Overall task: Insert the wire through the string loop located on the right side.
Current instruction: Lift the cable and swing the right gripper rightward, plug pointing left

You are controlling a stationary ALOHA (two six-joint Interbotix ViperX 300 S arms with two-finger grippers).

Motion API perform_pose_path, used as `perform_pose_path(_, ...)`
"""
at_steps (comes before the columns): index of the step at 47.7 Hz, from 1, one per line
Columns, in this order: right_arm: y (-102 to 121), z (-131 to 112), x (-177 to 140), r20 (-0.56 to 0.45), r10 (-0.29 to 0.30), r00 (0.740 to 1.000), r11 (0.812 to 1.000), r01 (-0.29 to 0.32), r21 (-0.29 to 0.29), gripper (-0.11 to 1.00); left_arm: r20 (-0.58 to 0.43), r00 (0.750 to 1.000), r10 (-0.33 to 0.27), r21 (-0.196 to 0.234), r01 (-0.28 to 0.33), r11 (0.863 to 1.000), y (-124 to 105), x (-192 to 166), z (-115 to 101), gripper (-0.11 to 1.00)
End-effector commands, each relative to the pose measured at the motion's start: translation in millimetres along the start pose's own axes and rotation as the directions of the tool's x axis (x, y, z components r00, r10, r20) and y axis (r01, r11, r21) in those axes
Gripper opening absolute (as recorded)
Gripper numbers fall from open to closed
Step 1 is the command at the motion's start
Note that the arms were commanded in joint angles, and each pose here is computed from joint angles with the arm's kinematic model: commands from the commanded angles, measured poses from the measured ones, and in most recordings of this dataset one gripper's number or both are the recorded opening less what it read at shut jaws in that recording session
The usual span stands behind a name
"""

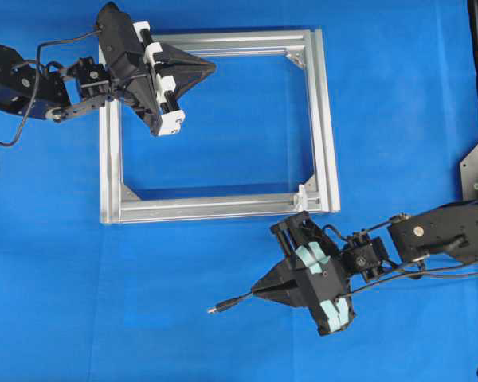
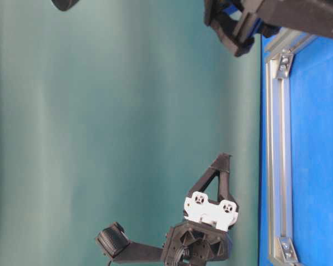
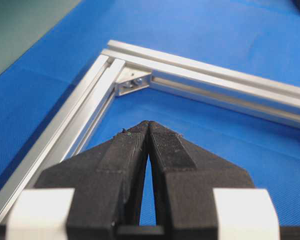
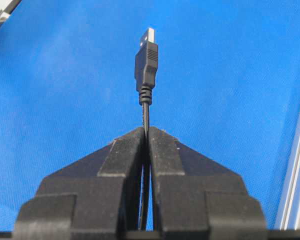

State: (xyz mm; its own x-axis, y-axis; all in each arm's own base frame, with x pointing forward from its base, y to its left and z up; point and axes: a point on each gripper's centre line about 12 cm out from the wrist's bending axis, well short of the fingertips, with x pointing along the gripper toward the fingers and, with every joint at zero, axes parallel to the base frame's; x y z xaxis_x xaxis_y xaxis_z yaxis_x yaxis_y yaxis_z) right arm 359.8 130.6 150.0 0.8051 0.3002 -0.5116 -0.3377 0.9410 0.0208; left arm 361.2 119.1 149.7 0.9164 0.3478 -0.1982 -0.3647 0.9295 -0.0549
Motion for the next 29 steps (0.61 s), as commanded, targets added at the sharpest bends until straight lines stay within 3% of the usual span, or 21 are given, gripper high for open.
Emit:
perform_pose_path(1, 2.1, 16.4, -4.2, 0.049, 0.005, 0.999, 1.0, -0.005, -0.001, -0.03, 0.046, 0.999, -0.008, -0.001, 0.008, 1.0, -2.4, -0.5, 14.9, -0.02)
perform_pose_path(29, 9.0, 12.1, -11.4, 0.042, 0.021, 0.999, 1.0, -0.02, -0.009, -0.03, 0.049, 0.999, -0.01, 0.001, 0.01, 1.0, -3.0, -0.4, 16.0, -0.02)
